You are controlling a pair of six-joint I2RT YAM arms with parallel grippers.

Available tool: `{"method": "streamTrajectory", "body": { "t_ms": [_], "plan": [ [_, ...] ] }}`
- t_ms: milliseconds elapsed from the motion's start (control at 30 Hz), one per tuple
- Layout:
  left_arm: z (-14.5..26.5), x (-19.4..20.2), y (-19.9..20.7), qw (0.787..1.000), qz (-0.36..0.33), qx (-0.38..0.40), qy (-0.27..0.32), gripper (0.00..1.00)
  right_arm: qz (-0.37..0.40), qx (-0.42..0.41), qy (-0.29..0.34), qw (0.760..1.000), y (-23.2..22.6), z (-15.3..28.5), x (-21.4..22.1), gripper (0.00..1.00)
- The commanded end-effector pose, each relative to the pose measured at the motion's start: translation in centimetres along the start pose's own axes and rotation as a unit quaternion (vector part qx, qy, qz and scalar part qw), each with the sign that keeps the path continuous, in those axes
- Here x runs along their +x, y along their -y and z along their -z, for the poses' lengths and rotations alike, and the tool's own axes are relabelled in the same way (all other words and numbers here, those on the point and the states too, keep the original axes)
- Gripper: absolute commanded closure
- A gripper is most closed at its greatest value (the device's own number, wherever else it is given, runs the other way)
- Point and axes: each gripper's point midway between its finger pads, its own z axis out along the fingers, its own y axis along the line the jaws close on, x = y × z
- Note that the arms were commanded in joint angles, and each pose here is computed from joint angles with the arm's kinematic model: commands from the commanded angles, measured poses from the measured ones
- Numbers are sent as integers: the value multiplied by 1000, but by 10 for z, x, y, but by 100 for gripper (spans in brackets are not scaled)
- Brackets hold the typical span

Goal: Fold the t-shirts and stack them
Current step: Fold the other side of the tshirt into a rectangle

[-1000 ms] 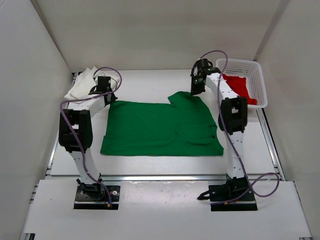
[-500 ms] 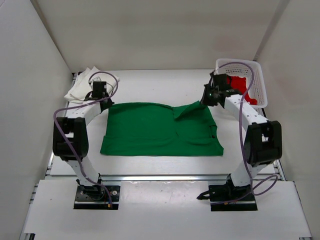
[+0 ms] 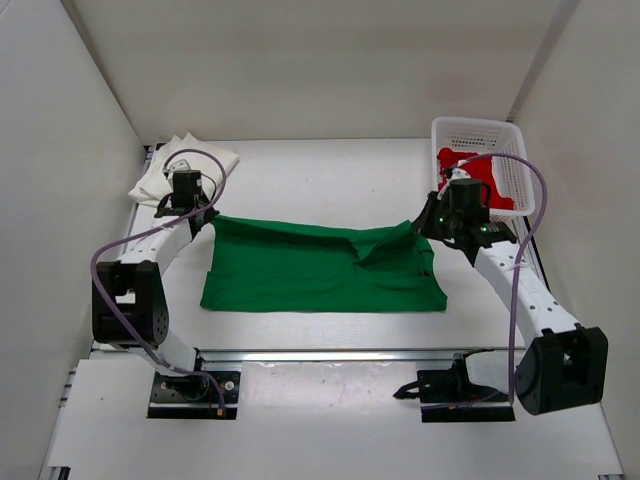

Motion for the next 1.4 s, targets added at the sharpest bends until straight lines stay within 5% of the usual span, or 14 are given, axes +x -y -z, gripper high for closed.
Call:
{"method": "streamTrajectory", "body": {
  "t_ms": [0, 233, 533, 733, 833, 933, 967, 1167, 1267, 1367],
  "plan": [
    [24, -31, 13, 999, 16, 34, 33, 100, -2, -7, 31, 999, 3, 9, -12, 100],
    [34, -54, 19, 997, 20, 41, 58, 100, 5, -4, 20, 1000, -2, 2, -4, 100],
    [5, 30, -28, 999, 34, -8, -33, 100, -31, 28, -15, 999, 37, 8, 66, 100],
    [4, 50, -35, 998, 26, -24, -60, 99, -45, 63, 3, 997, 51, 20, 80, 100],
    [-1, 72, -38, 994, 12, -35, -99, 88, -58, 60, -3, 996, 54, 15, 97, 100],
    [-4, 82, -38, 992, 37, -31, -121, 62, -58, 58, -16, 996, 50, 14, 111, 97],
    [-3, 79, -41, 992, 49, -28, -114, 47, -54, 60, -14, 997, 48, 14, 113, 96],
    [28, 26, -45, 994, 110, 2, -5, 42, -56, 79, 26, 995, 55, 22, 99, 66],
    [50, 3, -22, 993, 104, 38, 50, 48, -50, 73, 50, 995, 50, 29, 83, 64],
    [69, 1, 24, 991, 74, 91, 68, 49, -36, 61, 63, 996, 38, 27, 72, 79]
  ]
}}
